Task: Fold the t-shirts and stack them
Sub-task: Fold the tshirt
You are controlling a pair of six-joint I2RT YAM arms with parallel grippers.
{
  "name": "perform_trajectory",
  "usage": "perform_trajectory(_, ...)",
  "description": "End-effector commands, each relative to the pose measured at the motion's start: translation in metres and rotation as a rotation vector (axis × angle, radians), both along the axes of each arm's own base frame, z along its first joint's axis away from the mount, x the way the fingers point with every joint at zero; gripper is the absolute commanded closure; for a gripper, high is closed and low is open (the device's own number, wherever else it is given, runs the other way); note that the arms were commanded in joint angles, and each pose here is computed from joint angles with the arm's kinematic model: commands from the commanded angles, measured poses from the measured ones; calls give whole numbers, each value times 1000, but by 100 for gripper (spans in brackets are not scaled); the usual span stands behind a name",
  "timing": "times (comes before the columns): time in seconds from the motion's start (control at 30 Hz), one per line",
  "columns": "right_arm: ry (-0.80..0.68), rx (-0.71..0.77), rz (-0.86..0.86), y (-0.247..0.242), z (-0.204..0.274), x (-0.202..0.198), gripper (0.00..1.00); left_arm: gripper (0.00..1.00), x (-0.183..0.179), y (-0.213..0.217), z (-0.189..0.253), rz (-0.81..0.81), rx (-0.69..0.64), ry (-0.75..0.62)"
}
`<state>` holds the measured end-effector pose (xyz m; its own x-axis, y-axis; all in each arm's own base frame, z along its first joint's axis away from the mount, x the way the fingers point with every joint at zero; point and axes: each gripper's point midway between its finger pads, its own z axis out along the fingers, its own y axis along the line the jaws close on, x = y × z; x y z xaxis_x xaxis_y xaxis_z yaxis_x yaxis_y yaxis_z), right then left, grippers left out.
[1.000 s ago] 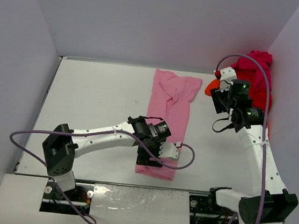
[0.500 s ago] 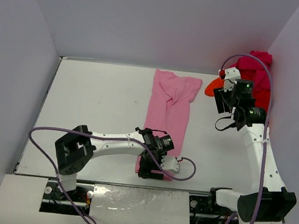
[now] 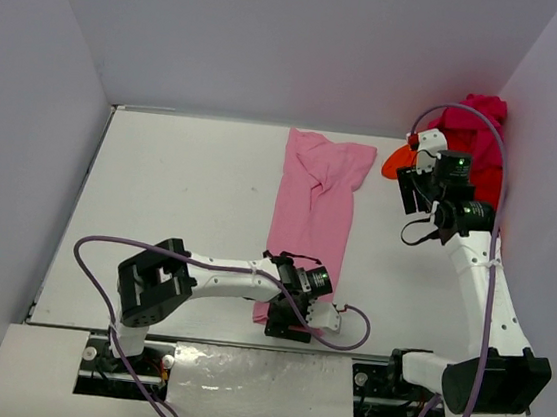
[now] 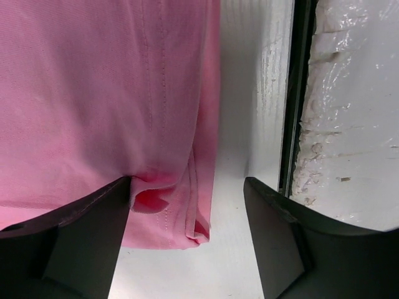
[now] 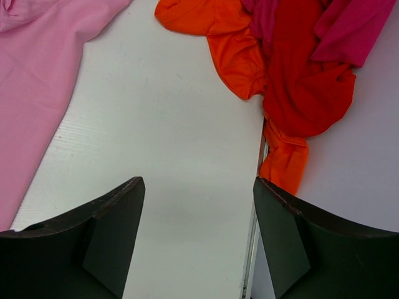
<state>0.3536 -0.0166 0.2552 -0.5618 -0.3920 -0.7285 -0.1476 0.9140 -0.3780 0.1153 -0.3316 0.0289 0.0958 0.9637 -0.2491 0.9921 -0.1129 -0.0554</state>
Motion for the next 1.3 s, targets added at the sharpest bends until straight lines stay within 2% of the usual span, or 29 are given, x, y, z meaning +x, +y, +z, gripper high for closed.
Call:
perform_trajectory(0.0,-79,32,4,3,15,1,32,36,4,-12,-7,22,-19,-21)
perform_trajectory(0.5,-57,28,17,3,2,-10,31,67,8,-8,-51,52,83,-27)
perform_trajectory(0.6,-62,19,16,2,3,-13,31,93,4,-9,-54,47,94,-21)
perform_trajectory(0.67,-63,14,16,1,3,-15,31,100,-4,-7,-54,26,112,12)
perform_trajectory(0.77,-59,4,22,0,1,-17,31,100,-12,-8,-42,-27,115,31)
perform_trajectory(0.9,-19,60,111,19,-13,-12,29,100,-26,2,1,-97,127,60)
perform_trajectory(1.07,137,201,246,65,-58,24,37,100,-37,21,52,-163,143,102)
perform_trajectory(1.17,192,212,296,97,-60,54,51,100,-40,31,69,-156,140,100)
perform_trajectory(1.2,276,202,303,105,-83,56,52,100,-41,34,74,-152,133,98)
perform_trajectory(1.27,330,181,361,132,-94,56,55,100,-43,41,78,-153,143,102)
